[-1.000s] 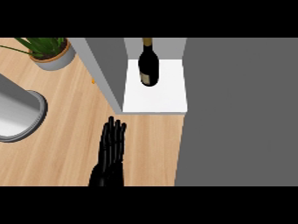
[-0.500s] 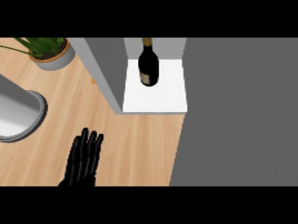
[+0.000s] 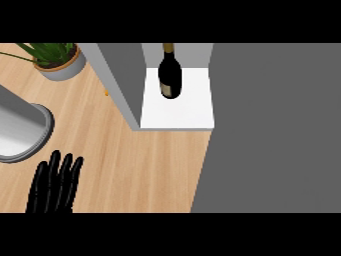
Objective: Pick up the wine, place it into the cabinet and close the cabinet
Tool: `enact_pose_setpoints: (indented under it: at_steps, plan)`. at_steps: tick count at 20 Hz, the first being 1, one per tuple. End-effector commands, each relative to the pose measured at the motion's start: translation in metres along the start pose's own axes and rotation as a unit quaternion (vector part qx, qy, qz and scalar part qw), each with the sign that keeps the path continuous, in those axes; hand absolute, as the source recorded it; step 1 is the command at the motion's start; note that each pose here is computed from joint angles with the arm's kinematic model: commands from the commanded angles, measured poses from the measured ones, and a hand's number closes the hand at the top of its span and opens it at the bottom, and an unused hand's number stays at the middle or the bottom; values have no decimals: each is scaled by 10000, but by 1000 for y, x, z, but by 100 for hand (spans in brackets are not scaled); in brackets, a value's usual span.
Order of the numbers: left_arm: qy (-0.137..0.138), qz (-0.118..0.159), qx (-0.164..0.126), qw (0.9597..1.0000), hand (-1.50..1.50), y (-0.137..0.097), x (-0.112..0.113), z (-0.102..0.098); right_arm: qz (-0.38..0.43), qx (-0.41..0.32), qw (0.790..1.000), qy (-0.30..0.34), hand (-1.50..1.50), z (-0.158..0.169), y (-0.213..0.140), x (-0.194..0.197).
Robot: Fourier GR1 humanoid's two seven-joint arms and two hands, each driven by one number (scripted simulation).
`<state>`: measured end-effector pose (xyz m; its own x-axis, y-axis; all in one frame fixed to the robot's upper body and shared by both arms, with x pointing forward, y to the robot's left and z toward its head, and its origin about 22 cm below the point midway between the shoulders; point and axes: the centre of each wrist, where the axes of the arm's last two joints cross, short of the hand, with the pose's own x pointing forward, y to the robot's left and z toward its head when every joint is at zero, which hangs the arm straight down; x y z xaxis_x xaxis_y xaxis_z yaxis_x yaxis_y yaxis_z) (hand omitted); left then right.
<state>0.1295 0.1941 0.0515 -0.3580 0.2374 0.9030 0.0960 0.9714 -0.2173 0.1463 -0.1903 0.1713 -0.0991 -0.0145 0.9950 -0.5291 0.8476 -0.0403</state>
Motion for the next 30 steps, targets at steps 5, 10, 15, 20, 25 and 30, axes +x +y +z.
enact_pose_setpoints:
  at_steps: [5, 10, 15, 20, 25, 30]
  plan:
    - [-262, -71, 219, 9994, -150, 45, 24, 2, -58, 1180, 9925, -326, 150, 31, 29, 27]
    - [-201, -73, 357, 9991, -150, 63, 38, -17, -203, 1578, 9863, -429, 150, 21, 62, 28]
    - [-166, -228, 211, 9994, -150, 89, 58, -10, -277, 1574, 9863, -406, 150, 24, 77, 30]
    - [-126, -169, 227, 9995, -150, 91, 56, -14, -368, 1645, 9851, -339, 150, 6, 104, 24]
    - [-69, -173, 211, 9996, -150, 114, 64, -30, -285, 1462, 9873, -553, 150, 0, 109, 20]
    - [12, -120, 229, 9997, -150, 115, 60, -26, -71, 1302, 9880, -830, 150, -6, 117, 25]
